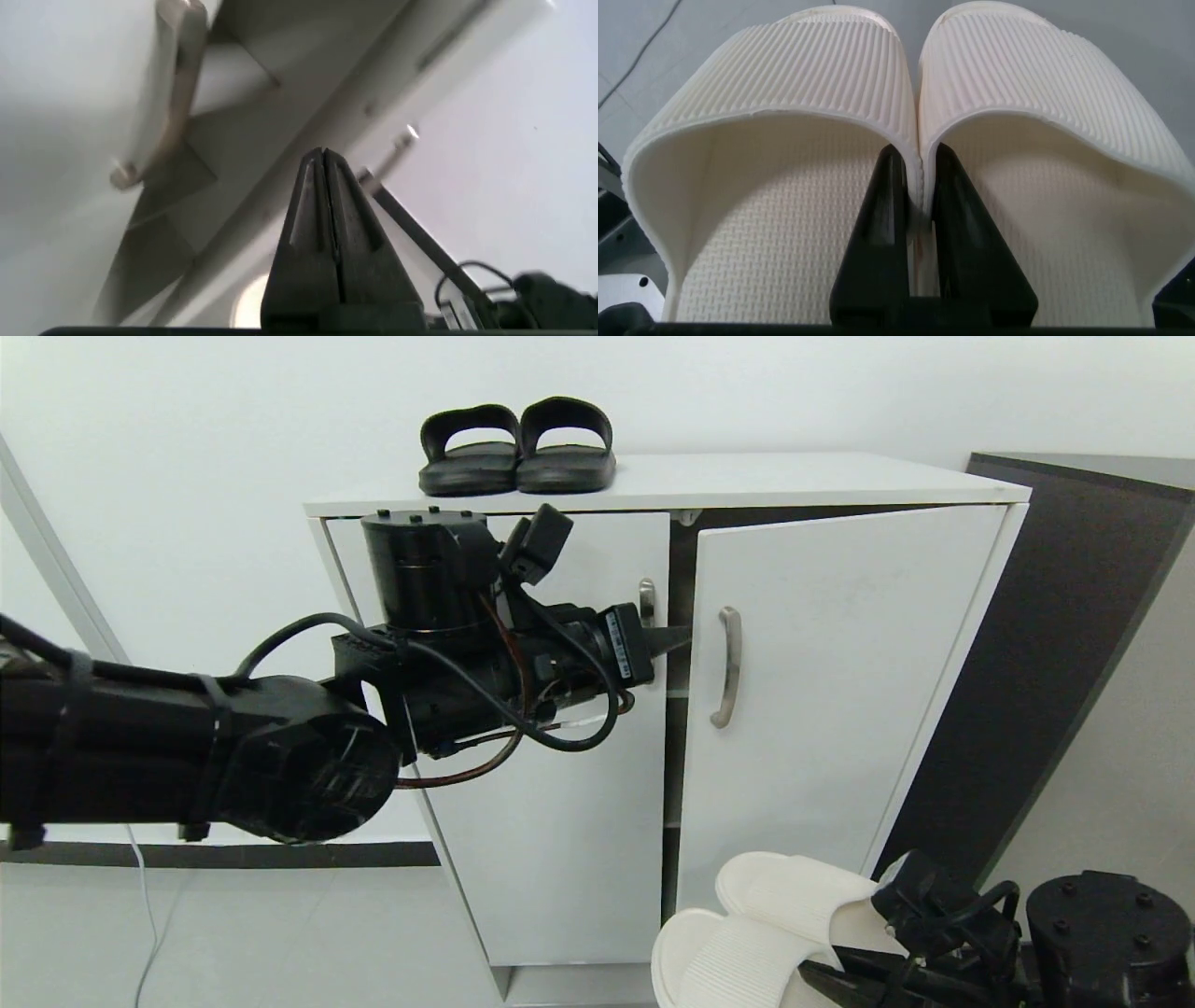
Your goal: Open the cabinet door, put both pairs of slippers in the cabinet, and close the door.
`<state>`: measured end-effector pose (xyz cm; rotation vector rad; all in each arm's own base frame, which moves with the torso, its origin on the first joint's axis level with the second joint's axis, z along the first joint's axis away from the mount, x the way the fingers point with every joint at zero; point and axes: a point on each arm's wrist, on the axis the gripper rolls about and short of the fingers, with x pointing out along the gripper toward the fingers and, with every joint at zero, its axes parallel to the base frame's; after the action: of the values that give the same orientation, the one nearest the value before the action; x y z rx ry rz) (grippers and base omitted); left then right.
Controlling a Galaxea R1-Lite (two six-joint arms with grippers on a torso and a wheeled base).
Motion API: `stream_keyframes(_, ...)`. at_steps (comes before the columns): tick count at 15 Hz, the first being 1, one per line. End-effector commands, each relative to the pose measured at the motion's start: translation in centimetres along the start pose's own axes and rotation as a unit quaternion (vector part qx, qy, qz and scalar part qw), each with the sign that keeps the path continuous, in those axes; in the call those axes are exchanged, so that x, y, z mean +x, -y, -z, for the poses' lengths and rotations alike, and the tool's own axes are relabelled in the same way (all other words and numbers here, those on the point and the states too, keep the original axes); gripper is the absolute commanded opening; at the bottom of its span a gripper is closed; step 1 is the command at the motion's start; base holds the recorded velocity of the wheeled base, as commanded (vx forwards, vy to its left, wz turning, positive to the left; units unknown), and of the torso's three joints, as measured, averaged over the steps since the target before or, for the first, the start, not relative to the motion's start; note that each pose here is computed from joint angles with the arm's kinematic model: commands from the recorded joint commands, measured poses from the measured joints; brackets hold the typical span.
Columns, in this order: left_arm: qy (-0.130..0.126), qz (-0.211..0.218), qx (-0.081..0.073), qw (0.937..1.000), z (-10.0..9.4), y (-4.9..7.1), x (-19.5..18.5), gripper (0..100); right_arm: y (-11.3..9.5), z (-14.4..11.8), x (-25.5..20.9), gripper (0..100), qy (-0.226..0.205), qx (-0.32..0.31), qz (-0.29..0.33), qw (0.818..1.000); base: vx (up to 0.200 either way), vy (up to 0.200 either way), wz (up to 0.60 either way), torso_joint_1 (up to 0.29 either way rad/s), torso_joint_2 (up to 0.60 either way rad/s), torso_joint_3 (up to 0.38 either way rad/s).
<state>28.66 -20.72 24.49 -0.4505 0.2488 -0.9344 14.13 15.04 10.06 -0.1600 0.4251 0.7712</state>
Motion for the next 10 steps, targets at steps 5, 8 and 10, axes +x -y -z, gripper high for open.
stream_keyframes(5,0.000,-0.001,-0.017,0.9999,0.0,-0.9,2.0,0,-0.4,0.2,-0.1,0,-0.004,-0.006,-0.009,1.000,0.000,0.000,0.00,0.000,0.00,0.000)
stream_keyframes(8,0.002,-0.001,-0.027,0.9996,0.1,-1.4,2.9,0,-0.6,0.2,-0.1,0,-0.004,-0.007,-0.010,1.000,0.000,0.000,0.00,0.000,0.00,0.000)
stream_keyframes(10,0.001,-0.002,-0.032,0.9995,0.2,-1.8,3.3,0,-0.9,0.3,-0.1,0,-0.005,-0.011,-0.016,1.000,0.000,0.000,0.00,0.000,0.00,0.000)
